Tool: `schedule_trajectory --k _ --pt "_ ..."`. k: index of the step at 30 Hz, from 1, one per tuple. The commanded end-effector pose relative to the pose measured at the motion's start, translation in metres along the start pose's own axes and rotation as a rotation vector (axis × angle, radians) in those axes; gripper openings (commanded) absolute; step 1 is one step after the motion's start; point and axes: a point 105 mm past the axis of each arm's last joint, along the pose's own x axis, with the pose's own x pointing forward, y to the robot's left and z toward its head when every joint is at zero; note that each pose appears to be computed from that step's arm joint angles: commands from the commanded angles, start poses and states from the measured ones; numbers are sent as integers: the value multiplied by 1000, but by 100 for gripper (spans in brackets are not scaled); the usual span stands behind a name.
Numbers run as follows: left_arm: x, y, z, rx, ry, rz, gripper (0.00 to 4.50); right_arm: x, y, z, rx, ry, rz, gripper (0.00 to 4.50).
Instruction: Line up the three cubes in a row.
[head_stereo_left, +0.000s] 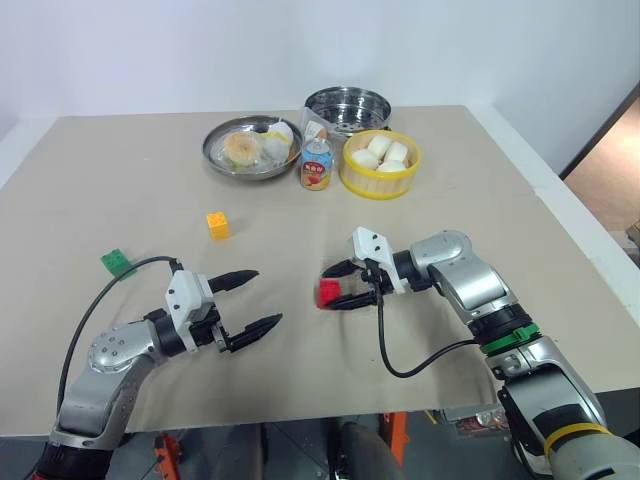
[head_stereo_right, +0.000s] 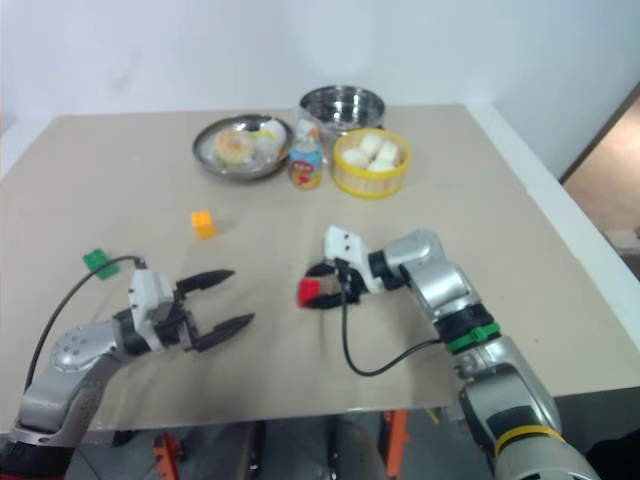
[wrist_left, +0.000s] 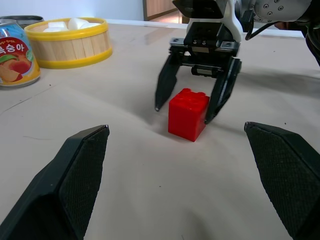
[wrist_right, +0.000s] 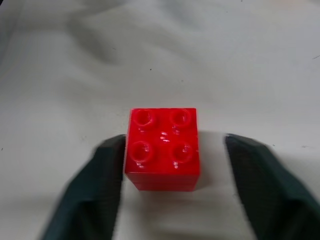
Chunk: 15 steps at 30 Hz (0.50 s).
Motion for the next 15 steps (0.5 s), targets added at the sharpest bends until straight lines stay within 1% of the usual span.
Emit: schedule_trajectory --k 1,6,9,11,12,15 --pt "0 -3 7 35 -11 -17 450 -10 -5 24 -66 -47 -20 449" --pt "-4 3 6 41 0 32 450 -20 -2 52 -93 -144 -44 449" --pt "-12 14 4 34 6 143 450 -21 13 77 -101 -245 -22 449" --pt "-16 21 4 33 9 207 450 -20 20 85 -97 -277 -12 449" --pt "-20 27 4 39 13 255 450 -19 24 89 -97 -297 -6 449" --pt "-45 56 7 72 33 531 450 -15 42 103 -100 -387 36 449"
